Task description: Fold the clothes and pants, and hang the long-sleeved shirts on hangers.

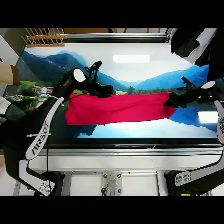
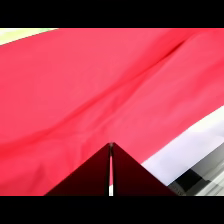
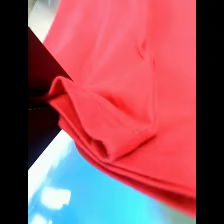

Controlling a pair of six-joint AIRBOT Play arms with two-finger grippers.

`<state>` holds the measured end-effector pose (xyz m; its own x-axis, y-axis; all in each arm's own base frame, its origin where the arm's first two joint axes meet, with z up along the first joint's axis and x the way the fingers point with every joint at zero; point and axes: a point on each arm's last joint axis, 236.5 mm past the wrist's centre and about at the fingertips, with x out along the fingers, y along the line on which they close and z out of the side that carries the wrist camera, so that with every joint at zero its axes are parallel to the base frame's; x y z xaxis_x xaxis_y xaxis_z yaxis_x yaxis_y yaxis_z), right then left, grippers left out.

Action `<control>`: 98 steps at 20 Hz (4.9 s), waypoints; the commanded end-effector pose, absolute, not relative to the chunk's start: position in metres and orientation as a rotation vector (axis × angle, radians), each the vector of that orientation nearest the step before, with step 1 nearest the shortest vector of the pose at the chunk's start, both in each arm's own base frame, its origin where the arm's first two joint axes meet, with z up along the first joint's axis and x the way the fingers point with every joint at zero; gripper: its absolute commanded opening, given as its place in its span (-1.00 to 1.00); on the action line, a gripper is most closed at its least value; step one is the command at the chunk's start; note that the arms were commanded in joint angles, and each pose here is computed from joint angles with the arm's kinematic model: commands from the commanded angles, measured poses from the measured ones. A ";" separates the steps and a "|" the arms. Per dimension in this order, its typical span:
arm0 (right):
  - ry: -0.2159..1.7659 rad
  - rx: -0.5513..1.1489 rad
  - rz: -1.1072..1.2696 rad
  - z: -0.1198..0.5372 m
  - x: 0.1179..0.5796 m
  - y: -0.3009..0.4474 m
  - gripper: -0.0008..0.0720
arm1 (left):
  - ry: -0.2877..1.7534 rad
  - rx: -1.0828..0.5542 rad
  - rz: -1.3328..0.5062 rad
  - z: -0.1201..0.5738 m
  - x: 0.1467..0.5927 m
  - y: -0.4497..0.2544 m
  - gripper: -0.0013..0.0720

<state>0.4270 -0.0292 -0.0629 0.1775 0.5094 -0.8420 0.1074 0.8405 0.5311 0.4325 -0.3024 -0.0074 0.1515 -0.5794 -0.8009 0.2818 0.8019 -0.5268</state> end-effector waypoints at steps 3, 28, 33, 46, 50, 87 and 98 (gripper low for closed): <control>1.417 0.307 0.210 0.018 0.421 -0.059 -0.94 | 1.351 -0.226 -0.693 -0.064 0.429 -0.366 -0.93; 1.137 0.017 0.539 0.163 0.440 0.165 -0.94 | 1.296 -0.261 -0.693 -0.045 0.470 -0.371 -0.93; 1.107 -0.021 0.624 0.160 0.434 0.218 -0.94 | 1.228 -0.340 -0.598 0.006 0.511 -0.288 -0.93; 1.108 0.090 0.942 0.025 0.411 0.459 -0.58 | 1.077 -0.423 -0.414 0.112 0.530 -0.116 -0.93; 1.138 0.230 1.076 0.012 0.380 0.510 0.99 | 1.042 -0.432 -0.384 0.131 0.526 -0.093 -0.93; 1.169 0.352 0.461 -0.040 0.488 0.165 -0.94 | 1.090 -0.339 -0.492 0.082 0.425 -0.173 -0.93; 0.968 0.745 -0.555 0.026 0.362 -0.270 -0.94 | 1.098 -0.372 -0.480 0.082 0.425 -0.174 -0.93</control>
